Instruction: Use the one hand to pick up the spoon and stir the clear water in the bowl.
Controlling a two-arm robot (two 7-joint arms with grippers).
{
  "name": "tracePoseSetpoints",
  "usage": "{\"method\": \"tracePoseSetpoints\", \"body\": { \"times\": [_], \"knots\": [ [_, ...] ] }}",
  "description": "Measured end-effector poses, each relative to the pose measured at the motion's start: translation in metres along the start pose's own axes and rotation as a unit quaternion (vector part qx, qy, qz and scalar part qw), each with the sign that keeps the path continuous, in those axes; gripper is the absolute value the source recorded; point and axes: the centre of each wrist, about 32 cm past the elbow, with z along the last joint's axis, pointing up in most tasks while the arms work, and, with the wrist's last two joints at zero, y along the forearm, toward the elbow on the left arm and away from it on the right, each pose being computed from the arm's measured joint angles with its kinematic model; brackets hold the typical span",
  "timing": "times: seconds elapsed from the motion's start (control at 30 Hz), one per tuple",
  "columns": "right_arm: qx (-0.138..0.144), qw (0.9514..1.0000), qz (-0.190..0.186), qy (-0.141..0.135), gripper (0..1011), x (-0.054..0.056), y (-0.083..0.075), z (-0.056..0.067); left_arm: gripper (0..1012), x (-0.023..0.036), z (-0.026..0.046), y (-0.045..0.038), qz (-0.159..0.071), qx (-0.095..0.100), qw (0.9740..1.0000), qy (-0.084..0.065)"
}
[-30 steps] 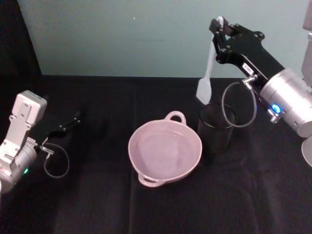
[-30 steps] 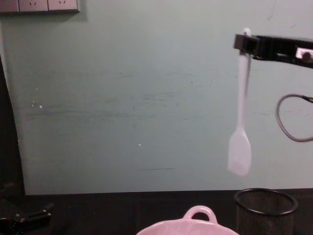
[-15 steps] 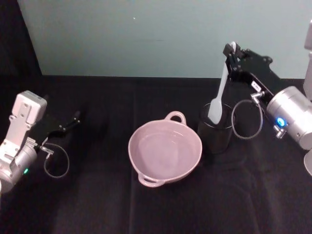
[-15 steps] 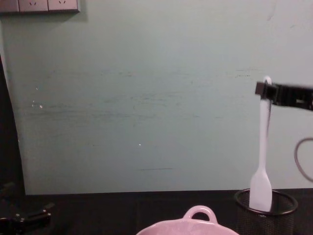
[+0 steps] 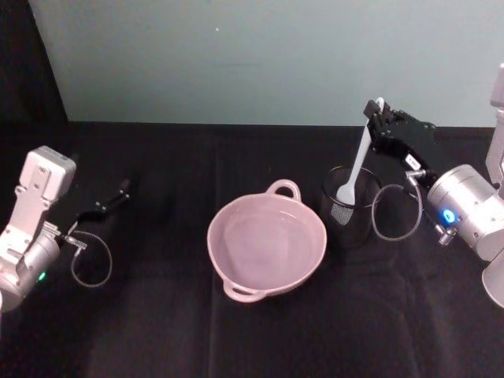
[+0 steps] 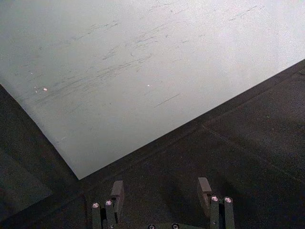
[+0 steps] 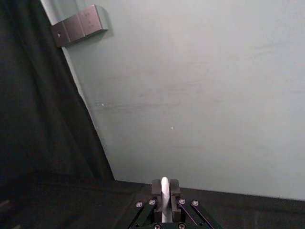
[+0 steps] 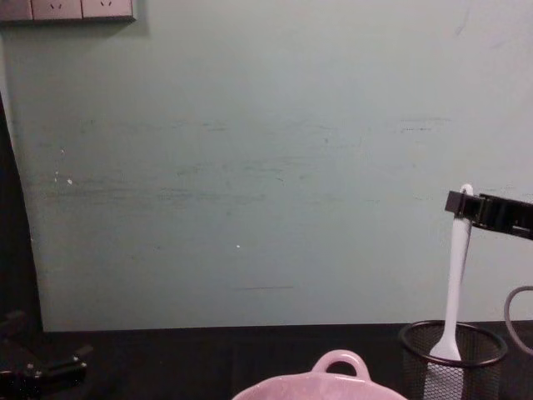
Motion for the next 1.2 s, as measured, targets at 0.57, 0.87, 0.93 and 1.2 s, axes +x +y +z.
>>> {"method": "tracePoseSetpoints", "body": {
  "times": [0.57,0.87,0.93,1.2],
  "knots": [
    [-0.02,0.9909,-0.02,0.132,164,0.021,-0.001,-0.023,1011,0.0,0.0,0.0,0.0,0.0,1.0,0.0],
    [-0.018,0.981,-0.036,0.19,438,0.03,-0.006,-0.034,1011,0.0,0.0,0.0,0.0,0.0,1.0,0.0],
    [-0.018,0.9807,-0.038,0.191,520,0.031,-0.007,-0.035,1011,0.0,0.0,0.0,0.0,0.0,1.0,0.0],
    [-0.035,0.9832,-0.042,0.174,760,0.034,-0.017,-0.034,1011,0.0,0.0,0.0,0.0,0.0,1.0,0.0]
  ]
}}
